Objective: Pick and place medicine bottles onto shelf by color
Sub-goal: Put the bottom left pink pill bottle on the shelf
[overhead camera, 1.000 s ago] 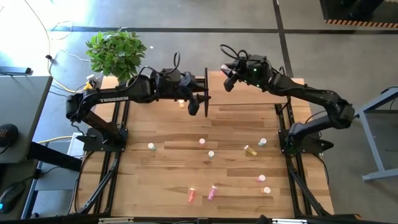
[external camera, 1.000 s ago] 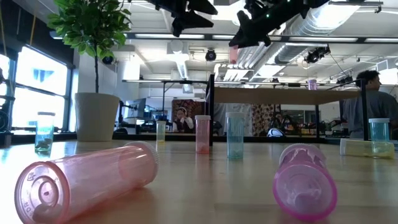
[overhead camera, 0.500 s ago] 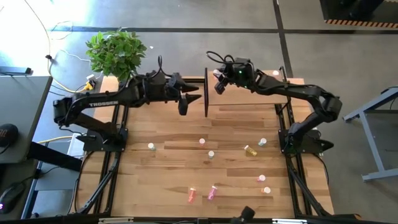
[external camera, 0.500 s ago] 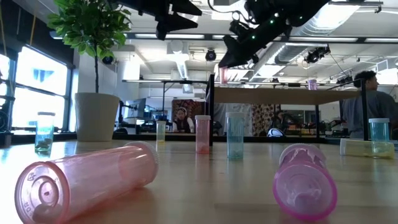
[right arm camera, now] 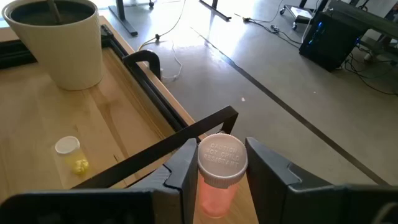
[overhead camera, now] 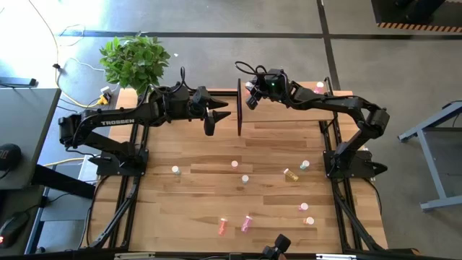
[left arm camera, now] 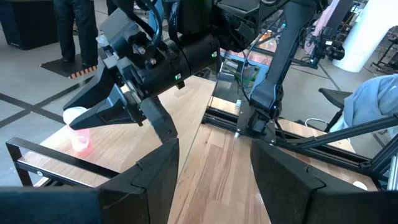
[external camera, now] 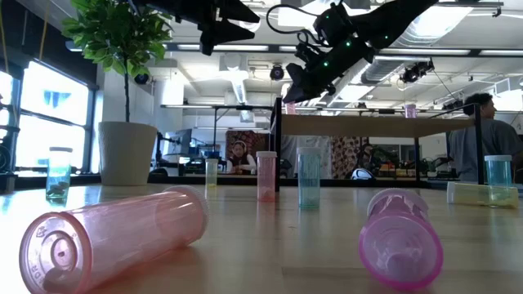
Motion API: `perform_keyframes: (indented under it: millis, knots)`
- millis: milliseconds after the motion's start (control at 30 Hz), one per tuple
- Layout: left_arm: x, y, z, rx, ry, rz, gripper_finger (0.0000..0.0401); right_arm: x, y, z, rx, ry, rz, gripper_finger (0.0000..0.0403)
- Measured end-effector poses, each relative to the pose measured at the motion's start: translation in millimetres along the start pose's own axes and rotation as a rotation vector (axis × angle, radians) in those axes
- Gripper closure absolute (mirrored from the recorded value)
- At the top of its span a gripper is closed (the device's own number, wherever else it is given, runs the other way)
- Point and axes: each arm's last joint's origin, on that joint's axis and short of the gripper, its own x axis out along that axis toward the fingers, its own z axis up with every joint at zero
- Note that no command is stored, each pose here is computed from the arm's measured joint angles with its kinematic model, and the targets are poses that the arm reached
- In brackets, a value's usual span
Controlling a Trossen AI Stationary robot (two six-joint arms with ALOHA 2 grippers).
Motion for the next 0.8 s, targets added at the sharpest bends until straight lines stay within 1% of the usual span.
perform_keyframes:
  millis: [300,600,800]
  knots:
    - [0.0,0.0,-0.1,-0.002,0.001,0.000,0.0213,1.4,0.4,-1.9,0.001,0.013,0.001,0.0303]
    - [0.1,0.1,-0.6,-0.001,0.006,0.001,0.0213,1.3,-0.4,-4.2,0.002,0.040,-0.026,0.0259]
    - [0.1,0.2,-1.0,-0.003,0.010,0.002,0.0213,1.1,-0.6,-3.8,0.003,0.036,-0.030,0.0246]
